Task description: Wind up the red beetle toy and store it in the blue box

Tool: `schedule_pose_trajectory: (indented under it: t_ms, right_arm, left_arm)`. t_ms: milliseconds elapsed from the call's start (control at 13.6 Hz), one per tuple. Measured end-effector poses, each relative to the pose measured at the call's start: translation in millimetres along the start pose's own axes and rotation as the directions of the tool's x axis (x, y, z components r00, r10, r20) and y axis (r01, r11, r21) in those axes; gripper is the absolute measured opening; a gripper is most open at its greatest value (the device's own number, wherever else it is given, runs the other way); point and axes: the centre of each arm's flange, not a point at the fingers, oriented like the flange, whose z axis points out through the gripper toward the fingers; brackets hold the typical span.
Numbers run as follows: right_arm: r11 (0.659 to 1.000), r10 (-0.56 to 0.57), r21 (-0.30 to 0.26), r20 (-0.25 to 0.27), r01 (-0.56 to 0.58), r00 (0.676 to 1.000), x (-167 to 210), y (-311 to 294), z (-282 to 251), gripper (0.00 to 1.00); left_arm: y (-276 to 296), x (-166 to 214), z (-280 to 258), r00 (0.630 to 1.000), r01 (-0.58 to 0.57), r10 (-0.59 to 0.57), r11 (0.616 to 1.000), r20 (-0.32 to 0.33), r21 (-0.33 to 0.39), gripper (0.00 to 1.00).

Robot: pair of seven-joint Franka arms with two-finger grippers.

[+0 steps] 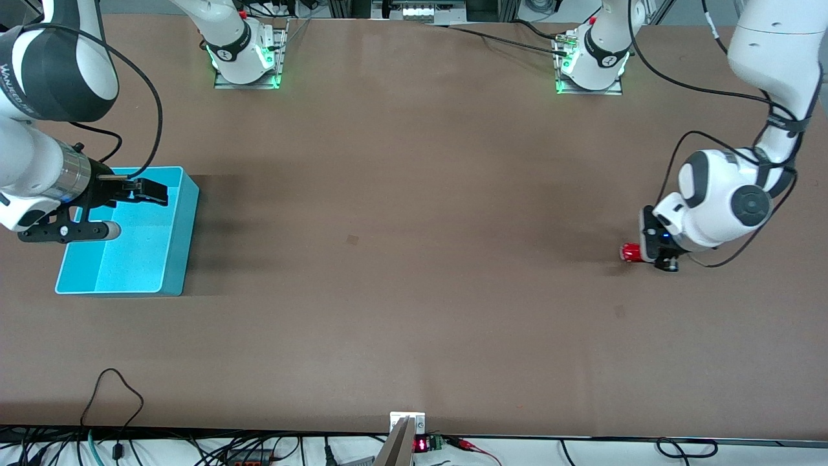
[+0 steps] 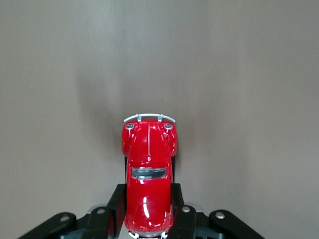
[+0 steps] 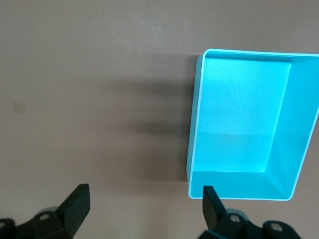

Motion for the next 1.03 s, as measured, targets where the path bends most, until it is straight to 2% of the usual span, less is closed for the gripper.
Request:
schedule_pose_trajectory:
  t_ms: [368,1031]
  right_arm:
    - [1.000,-0.003,0.000,0.004,0.003,1.000,-0.1,-0.2,0.8,1.00]
    - [0.999,-0.049,-0.008,0.015,0.050,0.999,-2.2,-28.8,1.1,1.00]
  left_arm:
    - [6.6,-62.3,2.0,1.000,-0.002,0.002,1.000,-0.002,0.012,0.40]
    - [6.5,-69.8,2.3,1.000,0.002,-0.002,1.000,-0.003,0.013,0.40]
